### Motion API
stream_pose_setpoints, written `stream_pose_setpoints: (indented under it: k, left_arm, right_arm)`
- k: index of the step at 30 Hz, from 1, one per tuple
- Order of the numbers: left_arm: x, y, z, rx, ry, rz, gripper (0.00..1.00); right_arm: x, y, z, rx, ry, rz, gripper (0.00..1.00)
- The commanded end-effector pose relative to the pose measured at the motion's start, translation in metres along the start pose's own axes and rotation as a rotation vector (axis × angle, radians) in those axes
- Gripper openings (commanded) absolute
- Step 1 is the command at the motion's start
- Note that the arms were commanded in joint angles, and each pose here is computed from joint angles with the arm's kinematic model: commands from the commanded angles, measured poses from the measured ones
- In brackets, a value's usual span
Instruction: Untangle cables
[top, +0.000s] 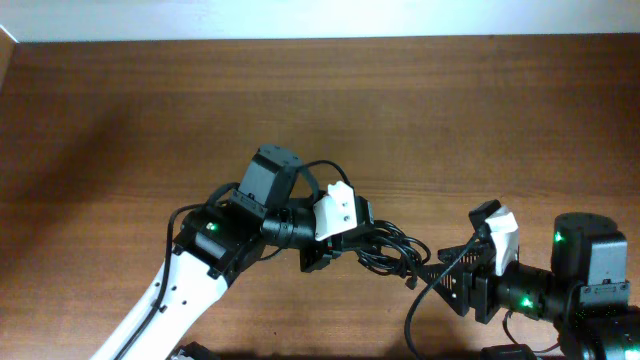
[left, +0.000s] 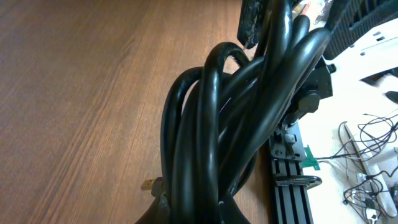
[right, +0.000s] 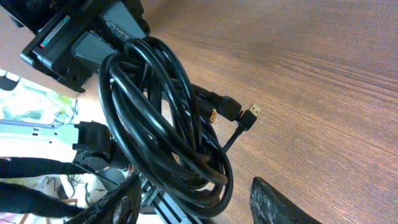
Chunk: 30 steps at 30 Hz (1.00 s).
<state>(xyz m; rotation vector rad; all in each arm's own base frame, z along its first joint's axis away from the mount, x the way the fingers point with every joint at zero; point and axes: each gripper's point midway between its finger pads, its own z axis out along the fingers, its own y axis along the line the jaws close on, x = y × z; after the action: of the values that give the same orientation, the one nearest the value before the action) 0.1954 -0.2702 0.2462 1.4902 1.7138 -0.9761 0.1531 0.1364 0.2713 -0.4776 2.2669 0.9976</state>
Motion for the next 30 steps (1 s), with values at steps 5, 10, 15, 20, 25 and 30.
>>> stream_pose_setpoints:
  k: [5,10,15,20,25,30]
  left_arm:
    - [-0.025,-0.027,0.024,0.045,-0.027,0.109,0.00]
    - [-0.019,-0.017,0.025,-0.016,0.011,-0.014,0.00]
    - [-0.021,-0.016,0.025,-0.020,0.002,-0.187,0.00]
    - [-0.020,-0.017,0.024,-0.018,0.004,-0.192,0.00]
    - [-0.010,-0.023,0.023,-0.006,0.044,-0.226,0.00]
    - [-0.020,-0.031,0.012,0.001,0.004,-0.195,0.00]
  right_arm:
    - [-0.001,-0.004,-0.001,0.029,-0.004,-0.021,0.39]
    - [-0.001,-0.022,-0.003,0.130,-0.004,-0.011,0.04]
    - [0.000,-0.074,-0.018,0.446,-0.055,0.252,0.04]
    - [-0.007,-0.080,-0.021,0.480,-0.103,0.308,0.04]
    - [-0.012,-0.095,-0.031,0.573,-0.173,0.421,0.04]
    - [-0.009,-0.112,-0.044,0.676,-0.282,0.666,0.04]
